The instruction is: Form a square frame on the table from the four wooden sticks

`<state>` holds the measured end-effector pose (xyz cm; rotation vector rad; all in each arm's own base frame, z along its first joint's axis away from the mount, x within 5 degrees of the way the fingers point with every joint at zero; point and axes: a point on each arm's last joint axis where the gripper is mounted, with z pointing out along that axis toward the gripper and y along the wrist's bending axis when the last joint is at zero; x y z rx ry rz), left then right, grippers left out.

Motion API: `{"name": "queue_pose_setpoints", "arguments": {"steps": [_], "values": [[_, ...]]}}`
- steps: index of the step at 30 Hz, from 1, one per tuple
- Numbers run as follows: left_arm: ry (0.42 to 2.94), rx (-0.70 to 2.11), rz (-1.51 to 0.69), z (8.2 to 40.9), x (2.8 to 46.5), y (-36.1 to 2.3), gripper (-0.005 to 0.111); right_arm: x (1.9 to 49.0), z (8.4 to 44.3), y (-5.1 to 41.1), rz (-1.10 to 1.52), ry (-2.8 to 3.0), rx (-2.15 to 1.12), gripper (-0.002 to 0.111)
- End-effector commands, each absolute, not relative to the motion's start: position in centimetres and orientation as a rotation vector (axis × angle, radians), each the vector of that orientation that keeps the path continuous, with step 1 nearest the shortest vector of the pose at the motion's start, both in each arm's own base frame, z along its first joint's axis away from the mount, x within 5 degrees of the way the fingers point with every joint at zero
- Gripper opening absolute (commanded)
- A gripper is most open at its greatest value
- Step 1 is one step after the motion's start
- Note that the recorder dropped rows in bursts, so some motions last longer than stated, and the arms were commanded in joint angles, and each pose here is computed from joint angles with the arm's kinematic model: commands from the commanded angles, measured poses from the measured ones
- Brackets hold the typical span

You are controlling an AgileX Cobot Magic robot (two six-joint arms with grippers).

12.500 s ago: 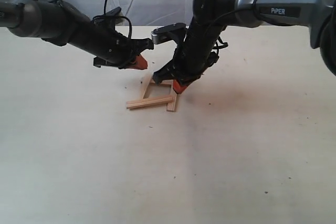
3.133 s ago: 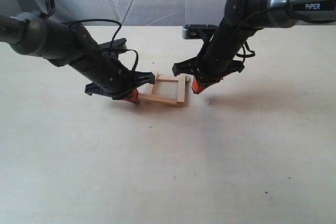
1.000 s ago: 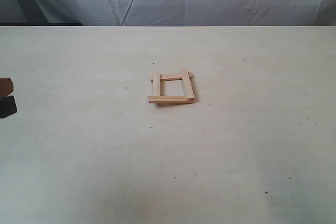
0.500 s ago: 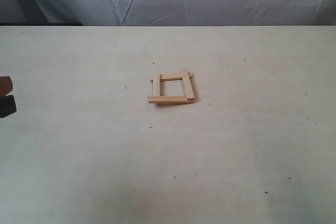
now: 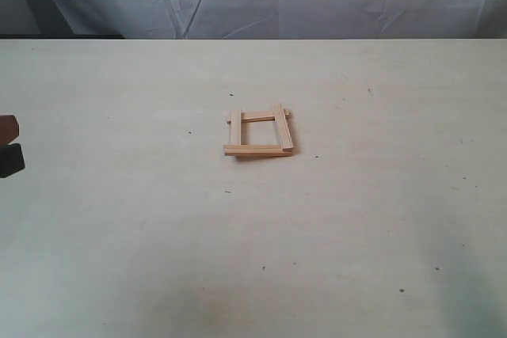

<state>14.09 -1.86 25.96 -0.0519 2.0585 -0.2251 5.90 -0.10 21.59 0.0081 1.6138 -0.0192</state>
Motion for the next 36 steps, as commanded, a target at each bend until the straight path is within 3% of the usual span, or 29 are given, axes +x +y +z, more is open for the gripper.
{"name": "queue_pose_setpoints", "arguments": {"steps": [1,4,25,28,35,36], "values": [[2.046,-0.046,-0.225,26.0,14.0,-1.9,0.000,5.6,20.0,-0.4,-0.030,1.624,0.075,-0.001],[2.046,-0.046,-0.225,26.0,14.0,-1.9,0.000,5.4,18.4,-0.3,-0.035,1.810,0.084,-0.001],[2.038,-0.044,-0.222,26.1,14.1,-1.9,0.000,5.4,18.4,-0.3,-0.032,1.809,0.088,-0.001],[1.960,0.022,-0.153,26.7,12.5,-1.5,0.000,5.4,18.4,-0.3,-0.032,1.809,0.088,-0.001],[1.735,0.177,0.081,19.2,6.2,-0.2,0.000,5.4,18.4,-0.3,-0.023,1.808,0.097,-0.001],[1.676,0.170,0.083,19.6,5.7,-0.2,0.000,5.4,18.4,-0.3,-0.023,1.808,0.097,-0.001]]}}
